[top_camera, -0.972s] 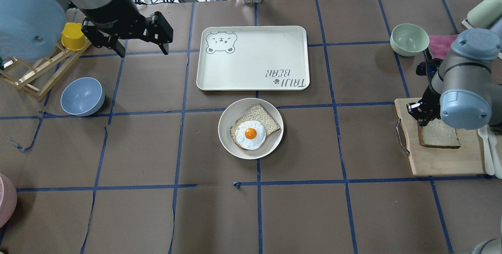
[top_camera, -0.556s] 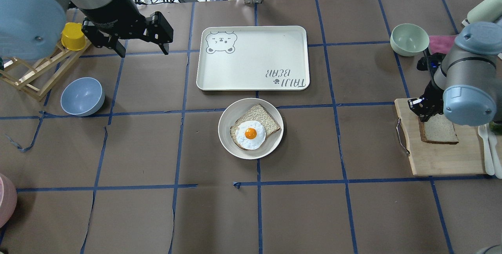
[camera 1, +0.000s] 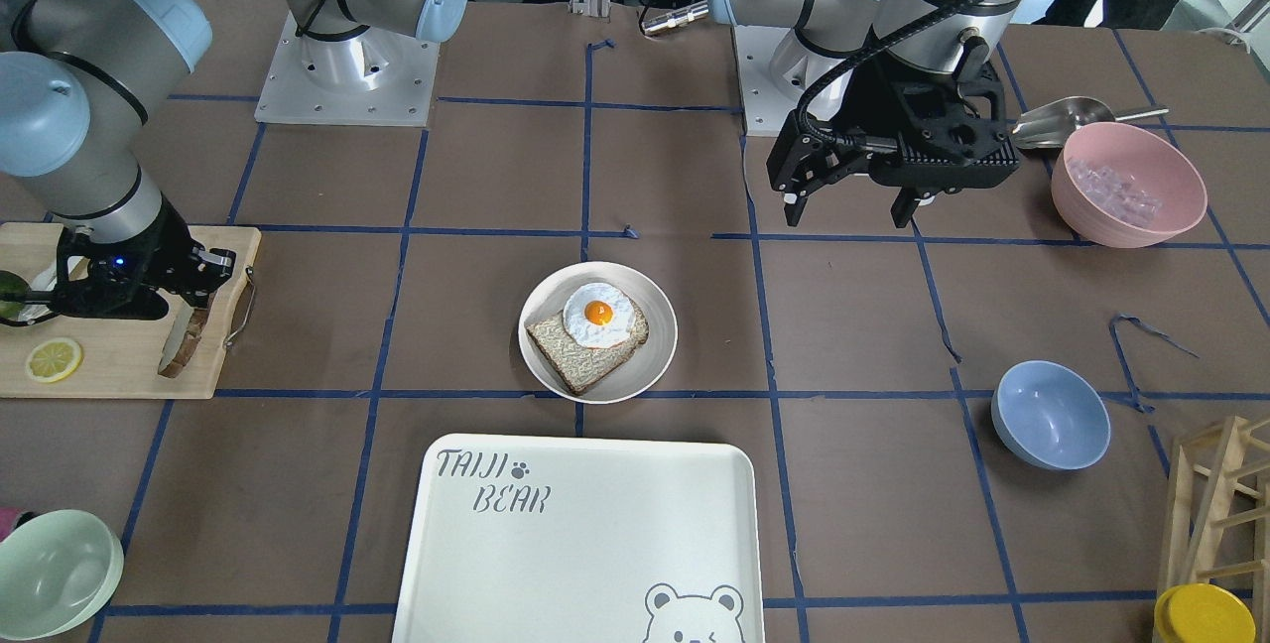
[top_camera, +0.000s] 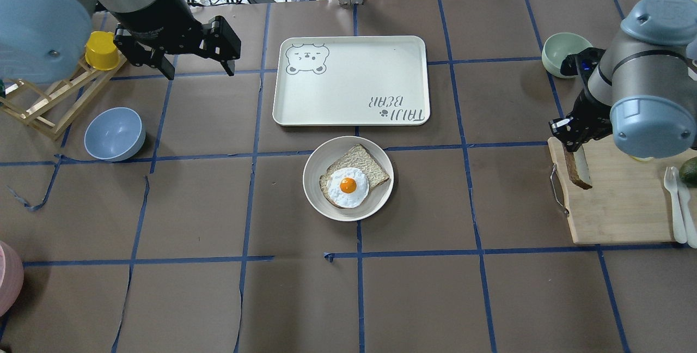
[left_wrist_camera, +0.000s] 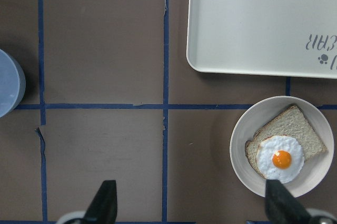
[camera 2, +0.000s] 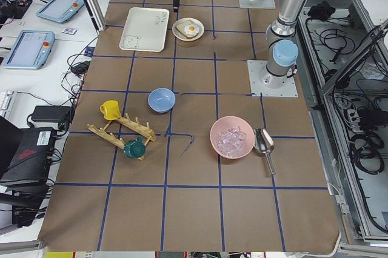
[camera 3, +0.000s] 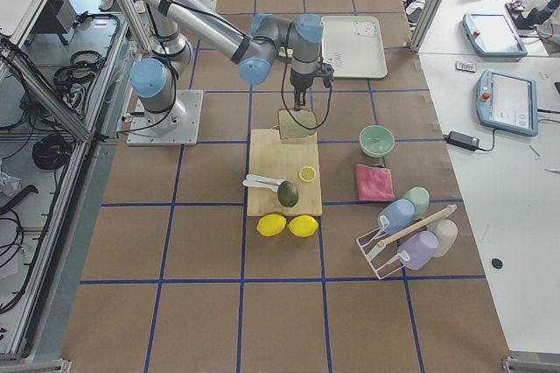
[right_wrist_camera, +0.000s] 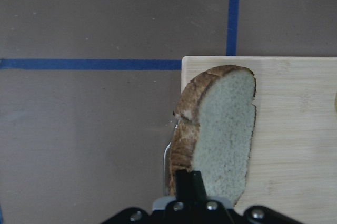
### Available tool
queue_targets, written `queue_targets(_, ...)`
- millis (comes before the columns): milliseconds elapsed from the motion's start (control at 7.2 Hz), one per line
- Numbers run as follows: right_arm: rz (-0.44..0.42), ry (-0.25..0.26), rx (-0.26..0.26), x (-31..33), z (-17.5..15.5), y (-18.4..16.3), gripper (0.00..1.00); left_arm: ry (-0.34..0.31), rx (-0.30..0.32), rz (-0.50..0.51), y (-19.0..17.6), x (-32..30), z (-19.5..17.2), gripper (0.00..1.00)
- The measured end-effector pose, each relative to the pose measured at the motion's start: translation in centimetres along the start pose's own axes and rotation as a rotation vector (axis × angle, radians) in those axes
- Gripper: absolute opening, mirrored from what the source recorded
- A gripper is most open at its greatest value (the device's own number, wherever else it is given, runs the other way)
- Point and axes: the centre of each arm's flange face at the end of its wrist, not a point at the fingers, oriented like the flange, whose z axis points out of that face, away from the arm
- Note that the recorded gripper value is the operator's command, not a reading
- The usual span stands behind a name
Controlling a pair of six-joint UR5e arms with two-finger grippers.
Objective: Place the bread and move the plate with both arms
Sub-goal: 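Carry the bread slice with the right gripper over the white plate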
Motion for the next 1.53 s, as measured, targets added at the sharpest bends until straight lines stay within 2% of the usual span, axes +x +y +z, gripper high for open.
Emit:
queue_targets(417,-0.083,0.013,0.066,-8.7,-7.9,-1.1,0.0,0.0,0.0,0.0,0.0,0.0,0.0,1.0)
queue_targets(694,-0.083,0.008,0.117,-19.4,-10.9,-0.1,0.0,0.0,0.0,0.0,0.0,0.0,0.0,1.0)
queue_targets(1111,0.006,-0.003,0.166,-33.3,-11.5,0.6,0.0,0.001,0.001,0.0,0.0,0.0,0.0,1.0)
queue_targets(1528,0.09,-0.001,0.151,-39.9,-9.6,1.2,0.0,0.0,0.001,0.001,0.0,0.0,-0.1,1.0)
